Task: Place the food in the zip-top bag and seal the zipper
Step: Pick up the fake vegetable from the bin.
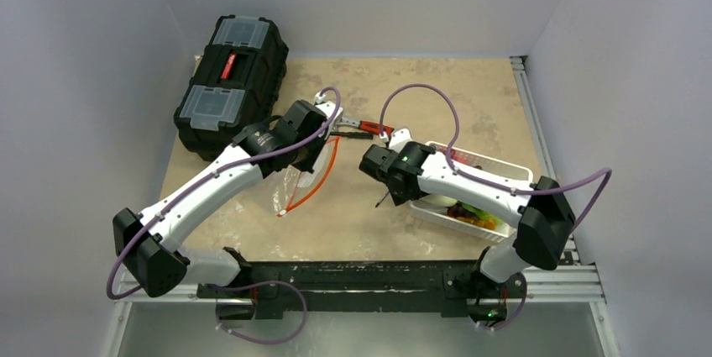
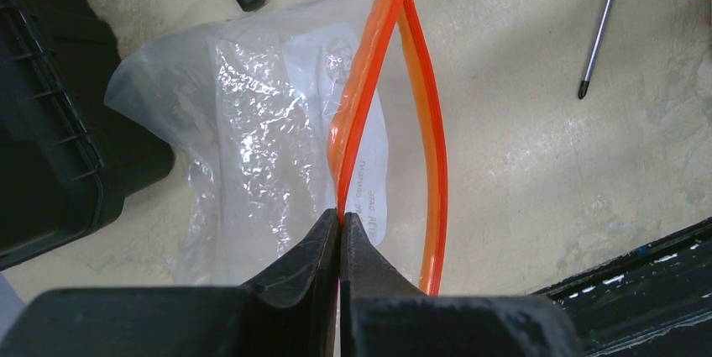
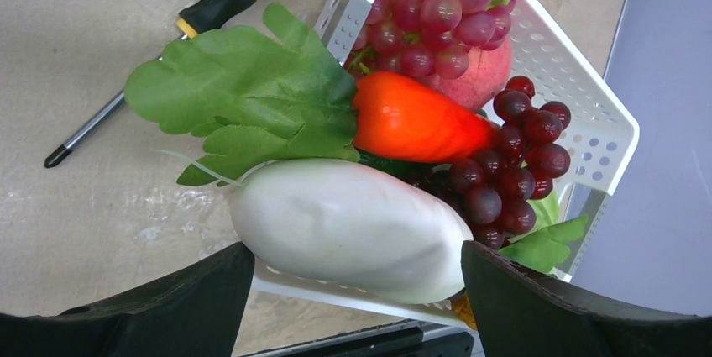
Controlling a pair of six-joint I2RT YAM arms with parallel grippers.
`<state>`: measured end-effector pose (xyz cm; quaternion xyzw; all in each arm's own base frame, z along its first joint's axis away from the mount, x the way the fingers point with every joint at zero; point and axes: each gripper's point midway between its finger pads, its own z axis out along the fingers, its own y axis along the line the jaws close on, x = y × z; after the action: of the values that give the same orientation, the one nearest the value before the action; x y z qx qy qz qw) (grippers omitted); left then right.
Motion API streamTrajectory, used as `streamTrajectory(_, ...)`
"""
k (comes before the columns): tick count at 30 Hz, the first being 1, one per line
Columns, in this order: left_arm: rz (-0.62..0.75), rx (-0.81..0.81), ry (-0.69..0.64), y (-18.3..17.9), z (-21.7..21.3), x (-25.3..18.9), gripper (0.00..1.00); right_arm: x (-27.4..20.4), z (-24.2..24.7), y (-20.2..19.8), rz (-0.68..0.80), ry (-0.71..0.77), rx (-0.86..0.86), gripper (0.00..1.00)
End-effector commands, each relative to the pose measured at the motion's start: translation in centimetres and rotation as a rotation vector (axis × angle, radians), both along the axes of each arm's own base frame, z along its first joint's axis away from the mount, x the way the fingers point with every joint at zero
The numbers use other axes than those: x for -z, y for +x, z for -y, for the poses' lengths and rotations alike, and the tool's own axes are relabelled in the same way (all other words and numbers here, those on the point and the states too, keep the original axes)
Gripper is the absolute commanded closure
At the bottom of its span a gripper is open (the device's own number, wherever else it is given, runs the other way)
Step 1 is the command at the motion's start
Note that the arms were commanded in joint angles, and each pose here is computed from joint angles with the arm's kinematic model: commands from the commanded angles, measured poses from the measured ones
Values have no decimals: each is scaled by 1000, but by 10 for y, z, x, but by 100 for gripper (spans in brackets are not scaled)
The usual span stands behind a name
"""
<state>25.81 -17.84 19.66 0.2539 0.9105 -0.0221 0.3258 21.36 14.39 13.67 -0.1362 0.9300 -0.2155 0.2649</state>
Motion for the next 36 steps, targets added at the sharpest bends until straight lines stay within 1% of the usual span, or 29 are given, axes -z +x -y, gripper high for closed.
streamTrajectory(1, 46, -17, -29, 5, 0, -10, 100, -4, 5, 6, 60, -34, 50, 10)
streamTrajectory(5, 50, -21, -23, 6, -1, -8, 100, 0, 5, 11, 94, -36, 77, 14)
streamTrajectory(11, 52, -26, -16, 7, -2, -7, 100, 0, 16, 16, 153, -33, 124, 29)
streamTrajectory(12, 51, -26, -16, 7, -2, -7, 100, 0, 17, 18, 156, -34, 131, 29)
streamTrajectory(15, 48, -24, -16, 6, -2, -6, 100, 4, 26, 21, 154, -42, 164, 19)
streamTrajectory(16, 45, -23, -16, 7, -1, -6, 100, 6, 28, 22, 150, -46, 172, 17)
streamTrajectory(22, 43, -22, -15, 6, -1, -5, 100, 15, 37, 25, 145, -81, 194, 16)
streamTrajectory(27, 43, -20, -14, 7, -1, -4, 100, 21, 37, 26, 132, -112, 190, 8)
streamTrajectory(29, 42, -21, -13, 7, -1, -4, 100, 25, 36, 25, 115, -122, 183, 6)
streamTrajectory(32, 40, -18, -15, 7, 0, -4, 100, 28, 38, 26, 114, -148, 189, 9)
streamTrajectory(34, 41, -16, -19, 6, 0, -4, 100, 25, 41, 27, 129, -168, 193, 13)
streamTrajectory(36, 40, -18, -18, 6, 0, -4, 100, 22, 42, 29, 146, -172, 194, 19)
